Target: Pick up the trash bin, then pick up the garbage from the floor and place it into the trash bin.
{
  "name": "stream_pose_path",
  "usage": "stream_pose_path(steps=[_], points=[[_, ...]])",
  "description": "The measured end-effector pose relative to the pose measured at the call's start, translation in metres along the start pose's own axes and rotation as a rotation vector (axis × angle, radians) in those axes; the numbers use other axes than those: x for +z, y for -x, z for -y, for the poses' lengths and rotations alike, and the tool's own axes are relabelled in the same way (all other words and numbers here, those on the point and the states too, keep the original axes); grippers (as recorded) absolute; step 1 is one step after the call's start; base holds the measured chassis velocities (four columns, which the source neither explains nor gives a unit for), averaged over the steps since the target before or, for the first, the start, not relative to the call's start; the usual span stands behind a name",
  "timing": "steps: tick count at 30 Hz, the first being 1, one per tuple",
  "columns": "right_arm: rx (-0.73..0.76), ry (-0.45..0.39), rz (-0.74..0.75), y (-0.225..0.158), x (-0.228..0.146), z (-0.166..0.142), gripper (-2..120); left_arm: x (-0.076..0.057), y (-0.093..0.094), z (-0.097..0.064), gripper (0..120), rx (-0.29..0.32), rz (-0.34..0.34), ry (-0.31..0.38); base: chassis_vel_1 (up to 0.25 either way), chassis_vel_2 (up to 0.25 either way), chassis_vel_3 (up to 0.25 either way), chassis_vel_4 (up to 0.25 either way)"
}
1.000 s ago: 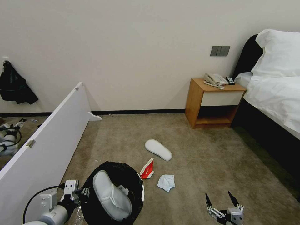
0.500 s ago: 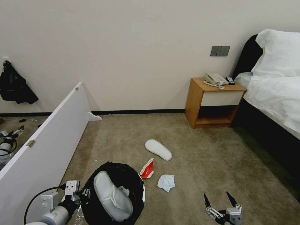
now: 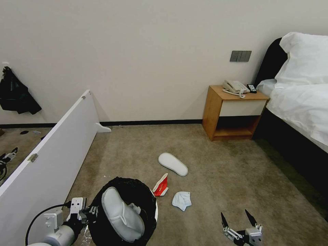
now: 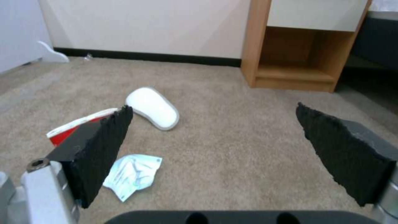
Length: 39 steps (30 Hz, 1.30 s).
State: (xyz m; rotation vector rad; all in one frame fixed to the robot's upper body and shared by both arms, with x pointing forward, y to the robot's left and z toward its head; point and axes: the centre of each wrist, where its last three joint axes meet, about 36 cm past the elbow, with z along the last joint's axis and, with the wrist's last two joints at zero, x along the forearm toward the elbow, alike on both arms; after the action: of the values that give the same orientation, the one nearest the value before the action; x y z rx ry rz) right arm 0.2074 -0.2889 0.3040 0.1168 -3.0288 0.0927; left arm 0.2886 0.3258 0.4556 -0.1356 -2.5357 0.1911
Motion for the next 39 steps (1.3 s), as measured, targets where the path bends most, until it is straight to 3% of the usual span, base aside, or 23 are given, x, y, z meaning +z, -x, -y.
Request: stream_pose_path(steps=[34,39], points=[[-0.012,0.002,0.007,0.0018,-0.0015,0.0021,100,-0.0035,-0.0027,0.0045,2,0.010,0.015,0.004,-0.060,0.061,0.059,-0.058],[-0.035,0.012,-0.051,0.0070,-0.0063,0.0097,100,-0.0042,-0.0059,0.0044,2,0.007,0.016,0.008,-0.005,0.006,0.012,-0.007]])
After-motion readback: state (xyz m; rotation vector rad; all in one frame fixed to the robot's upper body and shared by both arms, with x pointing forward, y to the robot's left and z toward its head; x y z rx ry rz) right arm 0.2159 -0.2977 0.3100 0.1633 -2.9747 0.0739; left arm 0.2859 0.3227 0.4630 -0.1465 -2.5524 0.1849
